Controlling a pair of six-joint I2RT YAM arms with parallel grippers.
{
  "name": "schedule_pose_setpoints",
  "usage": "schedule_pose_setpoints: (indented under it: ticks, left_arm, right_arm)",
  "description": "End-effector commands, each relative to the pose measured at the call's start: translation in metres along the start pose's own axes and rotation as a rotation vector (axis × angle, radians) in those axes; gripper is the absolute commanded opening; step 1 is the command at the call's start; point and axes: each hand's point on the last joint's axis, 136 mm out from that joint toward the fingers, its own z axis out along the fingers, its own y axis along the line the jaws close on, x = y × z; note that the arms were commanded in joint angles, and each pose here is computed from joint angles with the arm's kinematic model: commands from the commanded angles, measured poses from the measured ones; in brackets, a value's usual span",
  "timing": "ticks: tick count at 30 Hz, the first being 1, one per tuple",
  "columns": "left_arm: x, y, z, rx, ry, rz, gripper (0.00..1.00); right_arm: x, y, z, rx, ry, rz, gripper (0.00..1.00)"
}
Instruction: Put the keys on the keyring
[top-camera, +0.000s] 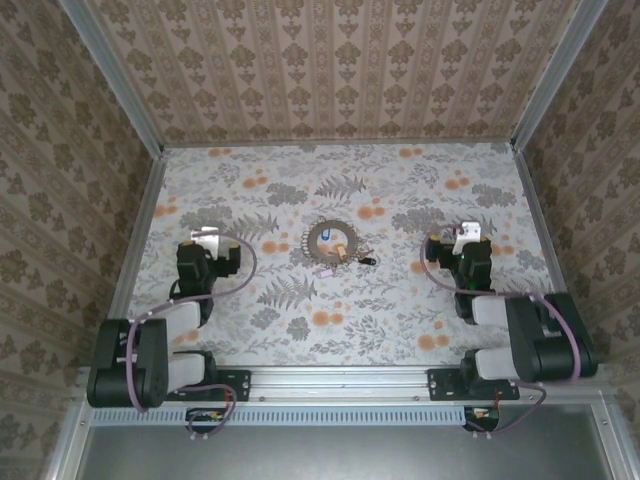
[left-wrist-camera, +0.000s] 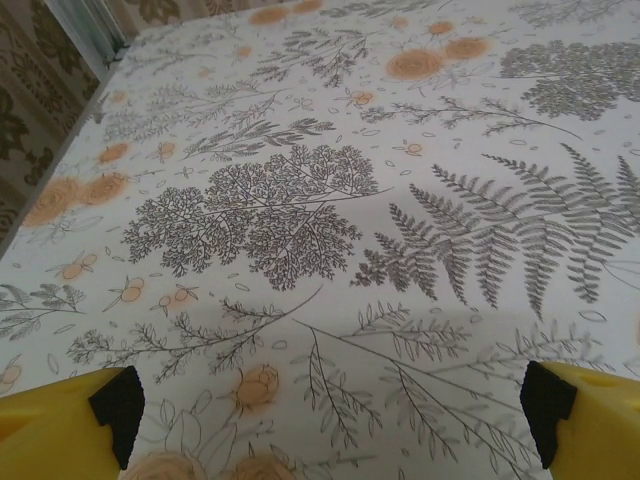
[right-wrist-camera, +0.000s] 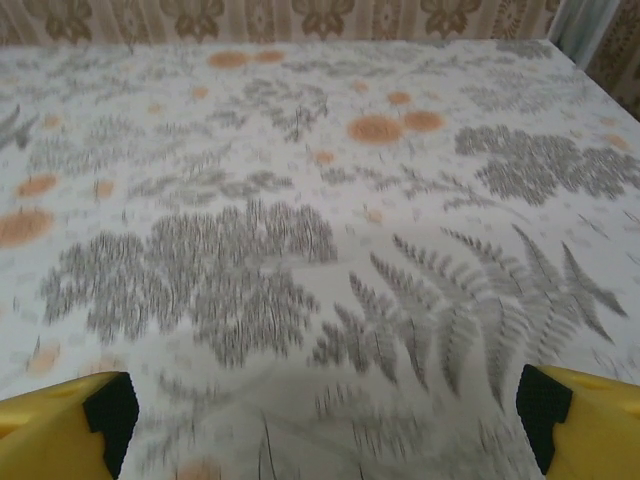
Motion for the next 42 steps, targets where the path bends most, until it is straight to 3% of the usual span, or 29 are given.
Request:
schedule_pose_setpoints:
  ticks: [1,6,8,12,42]
  left_arm:
    - [-0.047,-0.001,0.01,0.033,-0.149,-0.014,1.0]
    - [-0.032,-0.001,0.037,0.013,-0.174,0.017,1.0]
    - [-0.026,-0.001,0.043,0.025,-0.079,-0.001,1.0]
    - [-0.027,0.002,0.047,0.026,-0.08,-0.015,1.0]
    - [-0.027,0.008,0.048,0.001,-0.062,-0.04,1.0]
  right_arm:
    - [-0.025,0.0,0.011,-0.033,-0.127,0.087,1.0]
    - [-0.024,0.009,0.027,-0.069,-0.053,0.057,1.0]
    - [-0.024,0.012,0.028,-0.061,-0.037,0.035,1.0]
    - [-0.021,0.015,0.036,-0.058,0.021,0.025,0.99]
    - [-0.023,0.02,0.034,-0.065,0.012,-0.006,1.0]
